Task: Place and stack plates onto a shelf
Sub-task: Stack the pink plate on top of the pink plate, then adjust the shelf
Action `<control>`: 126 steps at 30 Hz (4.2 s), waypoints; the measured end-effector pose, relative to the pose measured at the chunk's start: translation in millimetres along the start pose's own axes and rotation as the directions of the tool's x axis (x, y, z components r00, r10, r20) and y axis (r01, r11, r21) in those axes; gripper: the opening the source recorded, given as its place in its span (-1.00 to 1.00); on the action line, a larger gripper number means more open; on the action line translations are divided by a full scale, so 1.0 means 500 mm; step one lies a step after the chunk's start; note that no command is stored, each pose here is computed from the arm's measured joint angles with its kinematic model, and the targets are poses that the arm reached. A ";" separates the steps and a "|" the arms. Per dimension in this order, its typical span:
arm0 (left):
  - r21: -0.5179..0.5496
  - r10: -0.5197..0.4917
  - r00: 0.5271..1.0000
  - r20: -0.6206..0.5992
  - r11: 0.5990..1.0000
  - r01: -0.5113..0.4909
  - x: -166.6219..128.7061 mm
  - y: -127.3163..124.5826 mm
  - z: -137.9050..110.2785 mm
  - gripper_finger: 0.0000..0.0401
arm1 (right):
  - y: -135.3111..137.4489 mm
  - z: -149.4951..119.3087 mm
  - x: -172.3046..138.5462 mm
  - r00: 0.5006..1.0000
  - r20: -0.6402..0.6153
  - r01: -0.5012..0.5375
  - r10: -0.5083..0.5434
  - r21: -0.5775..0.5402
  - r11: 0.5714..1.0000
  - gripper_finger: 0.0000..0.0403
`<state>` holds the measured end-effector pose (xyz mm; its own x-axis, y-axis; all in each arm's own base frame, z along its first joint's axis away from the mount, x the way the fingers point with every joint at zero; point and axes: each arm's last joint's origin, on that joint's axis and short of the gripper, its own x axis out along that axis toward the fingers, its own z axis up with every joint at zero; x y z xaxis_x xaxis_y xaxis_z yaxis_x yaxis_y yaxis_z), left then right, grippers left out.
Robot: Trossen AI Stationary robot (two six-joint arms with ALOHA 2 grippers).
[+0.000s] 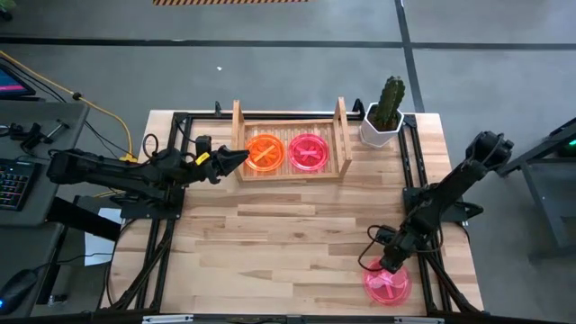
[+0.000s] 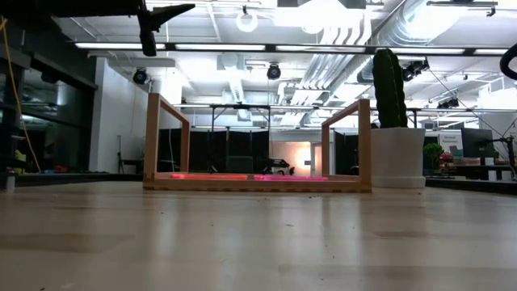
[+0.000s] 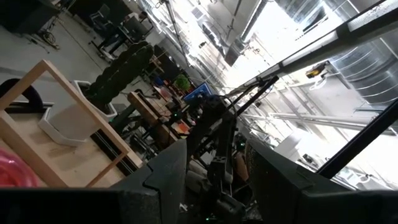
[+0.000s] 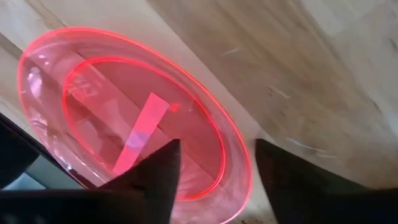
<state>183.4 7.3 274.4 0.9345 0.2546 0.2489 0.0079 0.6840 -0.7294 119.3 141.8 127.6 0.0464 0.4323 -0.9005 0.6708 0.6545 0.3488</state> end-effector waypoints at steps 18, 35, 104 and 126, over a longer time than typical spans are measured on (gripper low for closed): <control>-0.008 0.000 1.000 0.000 1.000 0.000 0.000 0.000 0.000 -0.22 | 0.001 0.000 -0.024 0.993 0.092 -0.073 0.072 0.001 0.997 -0.99; -0.026 0.003 1.000 0.006 1.000 -0.003 0.000 0.000 0.001 -0.22 | 0.045 0.110 -0.114 0.761 0.499 -0.429 0.414 -0.091 0.899 -1.00; -0.027 0.000 1.000 0.010 1.000 0.000 0.000 -0.001 0.001 -0.22 | -0.039 0.592 -0.426 0.508 0.808 -0.023 -0.298 0.359 0.933 -0.48; -0.009 0.028 0.999 0.033 1.000 -0.028 0.000 0.001 0.002 -0.22 | -0.005 0.437 -0.534 0.390 0.901 0.091 -0.190 0.167 0.982 -0.60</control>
<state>183.0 8.5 274.6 0.9222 0.2957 0.2491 -0.0149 0.6708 -0.7415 266.8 -110.7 310.7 0.5578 -0.5144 -0.6514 0.7866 0.5781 0.2171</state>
